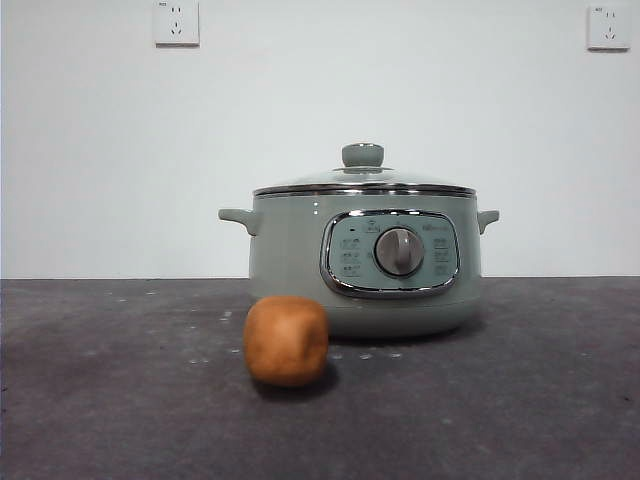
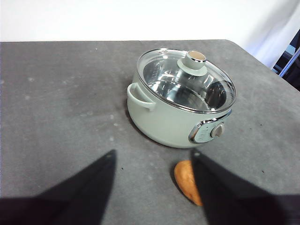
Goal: Pick up the potato,open the lid,put the potato in the pot,close the lid
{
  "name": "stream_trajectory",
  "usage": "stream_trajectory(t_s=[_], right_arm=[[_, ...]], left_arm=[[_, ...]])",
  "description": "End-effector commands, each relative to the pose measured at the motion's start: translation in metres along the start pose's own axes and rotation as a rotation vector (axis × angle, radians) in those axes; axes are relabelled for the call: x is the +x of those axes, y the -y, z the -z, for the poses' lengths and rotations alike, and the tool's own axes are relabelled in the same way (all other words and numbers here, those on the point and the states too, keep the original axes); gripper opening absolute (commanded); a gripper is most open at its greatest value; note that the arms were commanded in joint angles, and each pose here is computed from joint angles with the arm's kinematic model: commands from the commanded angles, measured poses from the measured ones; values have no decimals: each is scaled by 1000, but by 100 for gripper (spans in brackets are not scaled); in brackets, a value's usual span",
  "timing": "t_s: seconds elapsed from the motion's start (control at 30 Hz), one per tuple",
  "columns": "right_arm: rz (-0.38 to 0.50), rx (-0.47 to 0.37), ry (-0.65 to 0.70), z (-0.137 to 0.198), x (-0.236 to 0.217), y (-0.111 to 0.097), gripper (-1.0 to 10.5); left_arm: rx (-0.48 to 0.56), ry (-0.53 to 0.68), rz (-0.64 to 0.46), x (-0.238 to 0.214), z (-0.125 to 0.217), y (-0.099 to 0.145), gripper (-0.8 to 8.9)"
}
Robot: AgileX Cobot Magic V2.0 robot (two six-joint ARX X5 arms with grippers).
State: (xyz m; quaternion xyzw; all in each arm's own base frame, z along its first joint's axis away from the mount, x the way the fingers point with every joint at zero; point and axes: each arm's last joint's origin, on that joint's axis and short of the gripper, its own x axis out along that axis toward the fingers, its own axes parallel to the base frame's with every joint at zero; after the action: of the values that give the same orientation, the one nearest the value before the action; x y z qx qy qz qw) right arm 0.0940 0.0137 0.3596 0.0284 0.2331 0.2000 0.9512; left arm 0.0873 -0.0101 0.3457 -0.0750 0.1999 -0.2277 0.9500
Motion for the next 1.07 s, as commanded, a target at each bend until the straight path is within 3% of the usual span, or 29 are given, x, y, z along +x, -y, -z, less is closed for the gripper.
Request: stream_trajectory(t_s=[0.03,0.4,0.63,0.8,1.07], right_arm=[[-35,10,-13,-1,2,0,697],[-172,67,-83,-5,22,2,691],[-301,59,-231,-6,60,-8,689],[-387,41,-314,-7,98,-32,689],[-362,-37,-464,16,167,-90,689]], left_arm=[[3,4,8,0,-1,0,608],[-13,-6,8,3,-2,-1,607],[-17,-14,7,5,-2,-2,607],[-18,-16,7,5,-2,-3,607],[-20,-19,6,6,-2,-3,607]])
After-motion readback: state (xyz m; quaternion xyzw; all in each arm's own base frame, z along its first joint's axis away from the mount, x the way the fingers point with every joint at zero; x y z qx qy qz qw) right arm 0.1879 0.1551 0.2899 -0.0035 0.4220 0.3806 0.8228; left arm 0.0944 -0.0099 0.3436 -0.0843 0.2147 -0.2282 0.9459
